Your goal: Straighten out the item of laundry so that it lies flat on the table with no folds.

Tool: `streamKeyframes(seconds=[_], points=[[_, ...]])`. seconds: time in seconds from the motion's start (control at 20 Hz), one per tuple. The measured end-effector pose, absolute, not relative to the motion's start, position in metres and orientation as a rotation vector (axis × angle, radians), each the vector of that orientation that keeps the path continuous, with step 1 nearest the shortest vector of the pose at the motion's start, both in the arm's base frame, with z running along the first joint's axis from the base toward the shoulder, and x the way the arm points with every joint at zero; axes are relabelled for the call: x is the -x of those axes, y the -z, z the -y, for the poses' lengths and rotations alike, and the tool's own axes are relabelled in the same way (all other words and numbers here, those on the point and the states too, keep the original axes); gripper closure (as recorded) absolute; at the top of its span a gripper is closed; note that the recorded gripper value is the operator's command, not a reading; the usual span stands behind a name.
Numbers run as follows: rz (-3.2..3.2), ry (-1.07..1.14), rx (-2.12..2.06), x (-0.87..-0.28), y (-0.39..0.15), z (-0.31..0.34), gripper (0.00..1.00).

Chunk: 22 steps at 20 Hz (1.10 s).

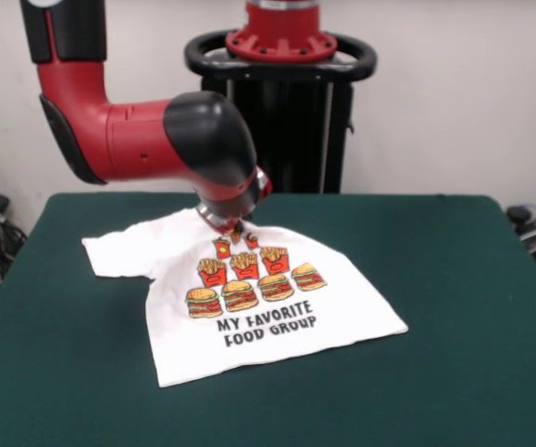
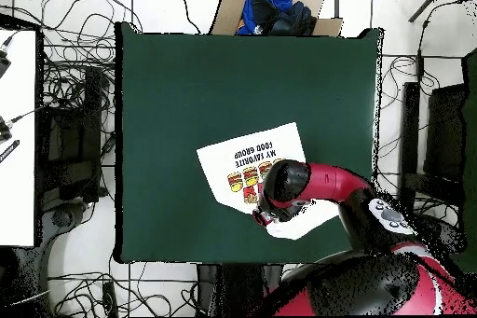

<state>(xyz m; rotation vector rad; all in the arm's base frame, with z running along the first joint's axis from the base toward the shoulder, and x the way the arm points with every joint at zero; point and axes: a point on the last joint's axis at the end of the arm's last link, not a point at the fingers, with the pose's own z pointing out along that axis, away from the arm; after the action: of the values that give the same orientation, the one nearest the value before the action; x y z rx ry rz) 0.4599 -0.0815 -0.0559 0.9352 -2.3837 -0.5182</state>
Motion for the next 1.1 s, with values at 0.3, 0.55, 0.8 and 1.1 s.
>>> streamKeyframes(seconds=[0.3, 0.55, 0.8, 1.1], points=[[2.390, 0.542, -0.910, -0.4605, 0.0543, 0.0801, 1.00], [2.386, 0.551, -0.906, -0.4589, 0.0535, 0.0784, 1.00], [2.371, 0.562, -0.905, -0.4544, 0.0525, 0.0758, 0.00], [2.352, 0.573, -0.900, -0.4508, 0.0512, 0.0744, 0.00]])
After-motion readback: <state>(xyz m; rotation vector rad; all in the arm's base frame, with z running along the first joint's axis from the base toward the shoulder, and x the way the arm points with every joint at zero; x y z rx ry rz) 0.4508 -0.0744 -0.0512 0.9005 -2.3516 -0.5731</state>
